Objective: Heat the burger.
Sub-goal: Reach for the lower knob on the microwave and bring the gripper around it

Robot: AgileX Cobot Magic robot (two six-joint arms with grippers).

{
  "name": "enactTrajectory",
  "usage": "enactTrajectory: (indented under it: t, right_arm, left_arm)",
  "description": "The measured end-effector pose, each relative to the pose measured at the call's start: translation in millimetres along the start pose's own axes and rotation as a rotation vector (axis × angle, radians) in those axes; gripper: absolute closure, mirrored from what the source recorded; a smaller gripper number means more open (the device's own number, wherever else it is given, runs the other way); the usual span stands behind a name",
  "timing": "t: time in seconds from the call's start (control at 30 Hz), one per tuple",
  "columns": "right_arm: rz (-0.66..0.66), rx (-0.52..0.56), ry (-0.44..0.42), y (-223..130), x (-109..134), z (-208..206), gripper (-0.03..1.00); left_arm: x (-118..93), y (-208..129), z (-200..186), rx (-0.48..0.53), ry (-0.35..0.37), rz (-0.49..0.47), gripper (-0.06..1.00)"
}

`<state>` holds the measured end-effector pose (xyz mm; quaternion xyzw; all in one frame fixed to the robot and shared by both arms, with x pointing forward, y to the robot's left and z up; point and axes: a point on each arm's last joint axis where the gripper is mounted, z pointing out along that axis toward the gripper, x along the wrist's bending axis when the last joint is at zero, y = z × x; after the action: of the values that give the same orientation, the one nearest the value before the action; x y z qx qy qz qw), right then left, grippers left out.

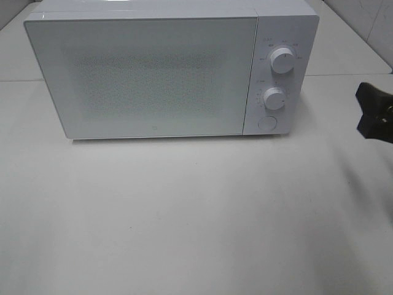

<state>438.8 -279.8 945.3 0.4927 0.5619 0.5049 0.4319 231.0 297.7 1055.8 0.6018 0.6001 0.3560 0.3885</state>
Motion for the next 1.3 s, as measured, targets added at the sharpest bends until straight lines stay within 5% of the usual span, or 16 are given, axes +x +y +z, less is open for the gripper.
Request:
enactTrajectory:
  t: [0.27, 0.63, 1.3]
  right_arm:
    - [-0.097, 0.127, 0.032, -27.3, 29.2, 14.4, 0.20]
    - [-0.080, 0.125, 0.053, -33.5, 67.9, 53.5, 0.20]
    - [-0.042, 0.082, 0.008, -42.3, 86.5, 116.5, 0.20]
  left_arm:
    - [0.0, 0.0, 0.0, 0.000, 0.000, 0.000, -0.04]
    - [0.0, 0.0, 0.0, 0.000, 0.000, 0.000, -0.04]
    - [0.0, 0.0, 0.0, 0.000, 0.000, 0.000, -0.04]
